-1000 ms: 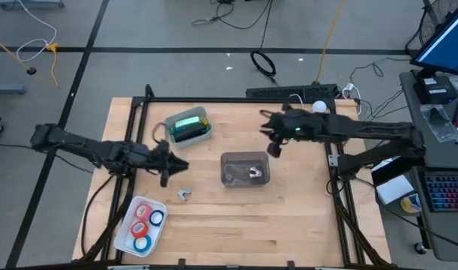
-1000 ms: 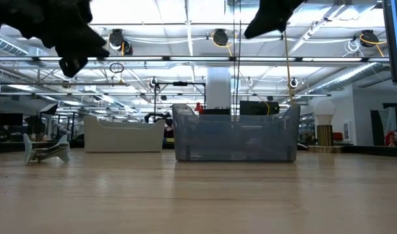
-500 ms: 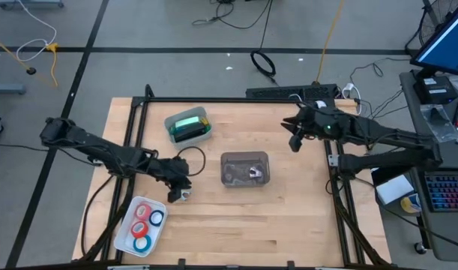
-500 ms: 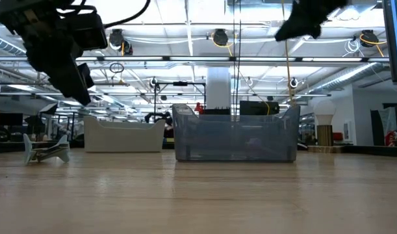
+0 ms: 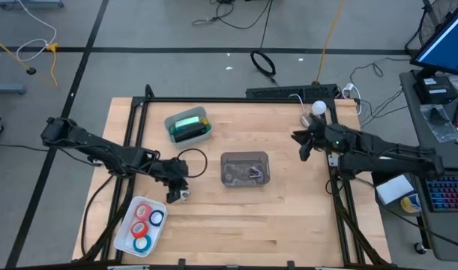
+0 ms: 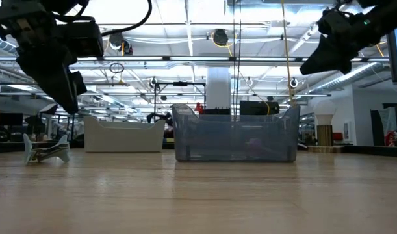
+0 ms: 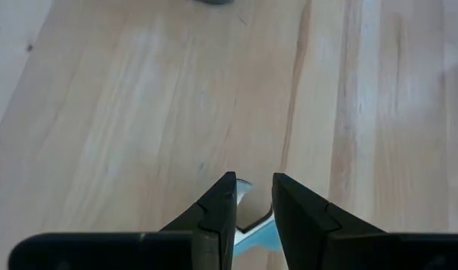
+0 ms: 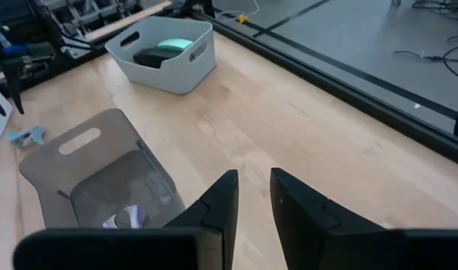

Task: Pick and place Stapler, Stapler remover, tape
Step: Put the gray stapler remover into the black bin

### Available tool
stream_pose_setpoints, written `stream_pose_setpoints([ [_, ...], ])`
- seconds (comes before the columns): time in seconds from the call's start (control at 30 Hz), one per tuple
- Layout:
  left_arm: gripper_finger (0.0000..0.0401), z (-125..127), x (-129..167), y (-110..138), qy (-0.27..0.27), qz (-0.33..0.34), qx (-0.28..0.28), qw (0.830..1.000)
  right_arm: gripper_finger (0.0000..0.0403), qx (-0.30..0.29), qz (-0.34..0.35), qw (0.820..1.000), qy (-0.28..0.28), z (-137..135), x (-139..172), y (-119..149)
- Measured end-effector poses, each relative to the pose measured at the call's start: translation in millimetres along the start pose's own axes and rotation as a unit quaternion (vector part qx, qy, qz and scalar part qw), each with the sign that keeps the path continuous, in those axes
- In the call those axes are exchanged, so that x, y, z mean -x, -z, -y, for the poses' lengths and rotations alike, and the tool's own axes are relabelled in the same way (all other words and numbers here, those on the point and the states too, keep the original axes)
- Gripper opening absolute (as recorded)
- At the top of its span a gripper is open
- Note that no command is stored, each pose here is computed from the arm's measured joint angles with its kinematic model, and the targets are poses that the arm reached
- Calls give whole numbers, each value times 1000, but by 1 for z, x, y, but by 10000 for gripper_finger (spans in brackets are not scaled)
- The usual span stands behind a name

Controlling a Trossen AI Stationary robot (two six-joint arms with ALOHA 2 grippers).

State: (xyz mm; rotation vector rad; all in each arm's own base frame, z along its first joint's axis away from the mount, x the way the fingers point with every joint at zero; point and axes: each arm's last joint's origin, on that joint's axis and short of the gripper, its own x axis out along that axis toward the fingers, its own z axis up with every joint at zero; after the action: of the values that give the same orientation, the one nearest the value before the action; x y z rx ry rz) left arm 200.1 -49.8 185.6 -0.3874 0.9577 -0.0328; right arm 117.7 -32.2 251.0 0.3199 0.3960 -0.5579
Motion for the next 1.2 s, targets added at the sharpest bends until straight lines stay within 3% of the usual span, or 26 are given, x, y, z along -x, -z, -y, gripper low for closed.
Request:
stream_pose_setpoints([
  [0.37,88,-1,0,3,1,-16,6,1000,70,-5,28,1000,-9,11,10,21],
  [0.5,88,-1,0,3,1,-18,5,1000,70,-66,27,997,-13,12,10,24],
  [0.57,88,-1,0,3,1,-18,-1,1000,70,-68,21,997,-20,12,9,26],
  [0.83,88,-1,0,3,1,-18,-30,999,70,-4,33,984,-175,3,1,34],
  [1.2,88,-6,-14,10,-21,-71,-115,991,70,-51,122,945,-299,4,-19,67],
])
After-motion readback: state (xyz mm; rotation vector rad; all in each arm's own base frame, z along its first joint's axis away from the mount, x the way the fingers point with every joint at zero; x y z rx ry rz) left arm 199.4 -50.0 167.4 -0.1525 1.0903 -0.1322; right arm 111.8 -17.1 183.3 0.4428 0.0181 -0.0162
